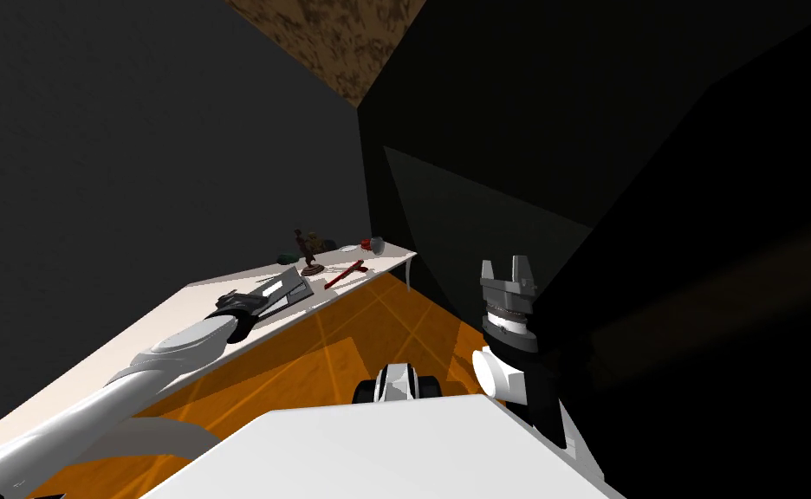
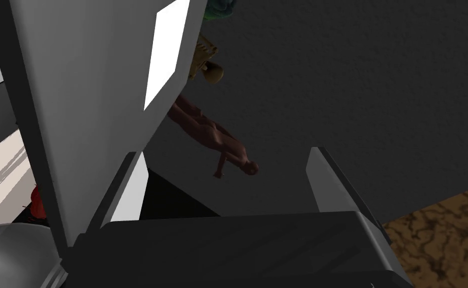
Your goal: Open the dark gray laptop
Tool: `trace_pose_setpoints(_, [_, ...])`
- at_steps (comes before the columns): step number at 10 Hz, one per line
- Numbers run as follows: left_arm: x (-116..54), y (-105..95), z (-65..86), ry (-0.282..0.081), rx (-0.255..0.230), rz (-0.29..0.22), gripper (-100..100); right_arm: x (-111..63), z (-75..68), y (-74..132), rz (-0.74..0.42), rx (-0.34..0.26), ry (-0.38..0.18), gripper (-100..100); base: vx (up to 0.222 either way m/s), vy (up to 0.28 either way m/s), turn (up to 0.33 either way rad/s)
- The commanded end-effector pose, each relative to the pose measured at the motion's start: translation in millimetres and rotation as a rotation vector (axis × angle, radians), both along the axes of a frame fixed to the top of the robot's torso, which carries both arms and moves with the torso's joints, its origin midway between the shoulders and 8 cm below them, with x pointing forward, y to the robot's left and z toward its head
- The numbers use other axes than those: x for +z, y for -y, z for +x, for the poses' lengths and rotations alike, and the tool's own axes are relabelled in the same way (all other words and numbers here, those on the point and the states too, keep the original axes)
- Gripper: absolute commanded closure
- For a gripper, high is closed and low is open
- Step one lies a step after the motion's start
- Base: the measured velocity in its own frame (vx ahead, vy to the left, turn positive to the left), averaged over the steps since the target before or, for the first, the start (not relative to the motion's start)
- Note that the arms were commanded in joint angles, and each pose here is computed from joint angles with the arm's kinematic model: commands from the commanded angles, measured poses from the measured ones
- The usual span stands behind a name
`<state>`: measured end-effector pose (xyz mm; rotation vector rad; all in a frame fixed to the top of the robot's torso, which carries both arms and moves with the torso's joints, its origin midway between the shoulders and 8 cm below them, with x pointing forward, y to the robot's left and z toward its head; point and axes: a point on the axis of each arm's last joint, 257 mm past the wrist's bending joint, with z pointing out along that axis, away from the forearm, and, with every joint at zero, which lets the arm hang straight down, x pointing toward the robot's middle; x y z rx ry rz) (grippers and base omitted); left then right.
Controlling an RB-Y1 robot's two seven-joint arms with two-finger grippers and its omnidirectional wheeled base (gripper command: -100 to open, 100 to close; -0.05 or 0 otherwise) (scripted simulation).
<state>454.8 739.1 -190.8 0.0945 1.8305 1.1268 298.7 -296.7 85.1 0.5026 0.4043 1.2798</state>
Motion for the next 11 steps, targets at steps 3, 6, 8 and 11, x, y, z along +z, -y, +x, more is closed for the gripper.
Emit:
trace_pose_setpoints(3, [38.1, -31.7, -5.4, 0.002, -0.011, -0.002, -100, 0.0, 0.0, 0, 0.0, 0.0, 0.0, 0, 0.024, -0.085, 0.02])
trace_pose_setpoints(6, [40.8, -33.6, -6.4, 0.002, -0.012, -0.002, 0, 0.0, 0.0, 0, 0.0, 0.0, 0.0, 0, 0.008, -0.042, 0.009])
trace_pose_setpoints(8, [40.9, -33.5, -6.3, 0.002, -0.012, -0.002, 0, 0.0, 0.0, 0, 0.0, 0.0, 0.0, 0, 0.0, 0.0, 0.0])
trace_pose_setpoints(11, [40.8, -33.5, -6.3, 0.002, -0.012, -0.002, 0, 0.0, 0.0, 0, 0.0, 0.0, 0.0, 0, 0.0, 0.0, 0.0])
